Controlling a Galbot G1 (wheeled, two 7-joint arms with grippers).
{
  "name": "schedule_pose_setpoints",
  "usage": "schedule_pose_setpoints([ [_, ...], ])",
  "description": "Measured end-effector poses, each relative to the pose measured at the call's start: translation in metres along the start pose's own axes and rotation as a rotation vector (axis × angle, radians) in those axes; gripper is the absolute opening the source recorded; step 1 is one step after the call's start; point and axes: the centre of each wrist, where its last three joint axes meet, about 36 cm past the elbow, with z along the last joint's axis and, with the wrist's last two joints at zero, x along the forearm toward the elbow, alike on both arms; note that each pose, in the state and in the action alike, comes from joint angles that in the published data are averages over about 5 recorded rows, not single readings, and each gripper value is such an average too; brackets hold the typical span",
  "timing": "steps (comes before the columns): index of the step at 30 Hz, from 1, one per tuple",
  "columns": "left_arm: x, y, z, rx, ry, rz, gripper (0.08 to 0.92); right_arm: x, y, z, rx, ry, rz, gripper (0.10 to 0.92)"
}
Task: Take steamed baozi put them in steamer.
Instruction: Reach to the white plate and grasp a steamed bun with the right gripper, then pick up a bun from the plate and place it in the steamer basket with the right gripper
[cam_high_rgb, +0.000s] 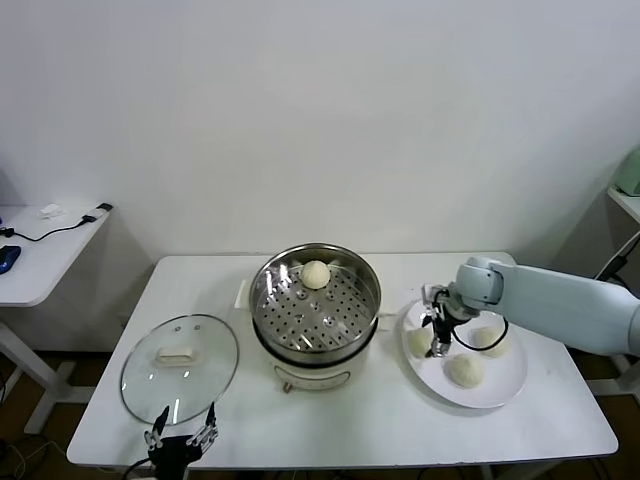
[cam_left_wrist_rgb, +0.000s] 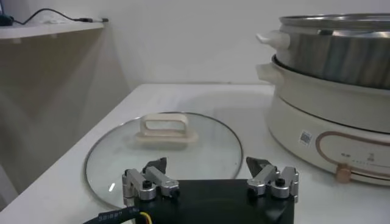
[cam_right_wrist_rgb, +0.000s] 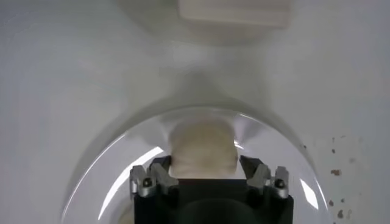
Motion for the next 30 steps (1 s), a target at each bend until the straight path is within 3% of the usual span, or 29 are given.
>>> schedule_pose_setpoints([
  [13,0.000,-0.002,-0.001,0.004,0.004,0.000,0.823,0.046,-0.018,0.011,0.035,-0.025,0.002,0.645],
  [22,0.000,-0.007,-0.003,0.011,0.008,0.015,0.823,0.163,-0.068,-0.010,0.099,-0.097,0.048,0.645],
  [30,0.000,-0.014,-0.003,0.015,0.005,0.036,0.823,0.256,-0.076,-0.096,0.183,-0.241,0.079,0.645],
])
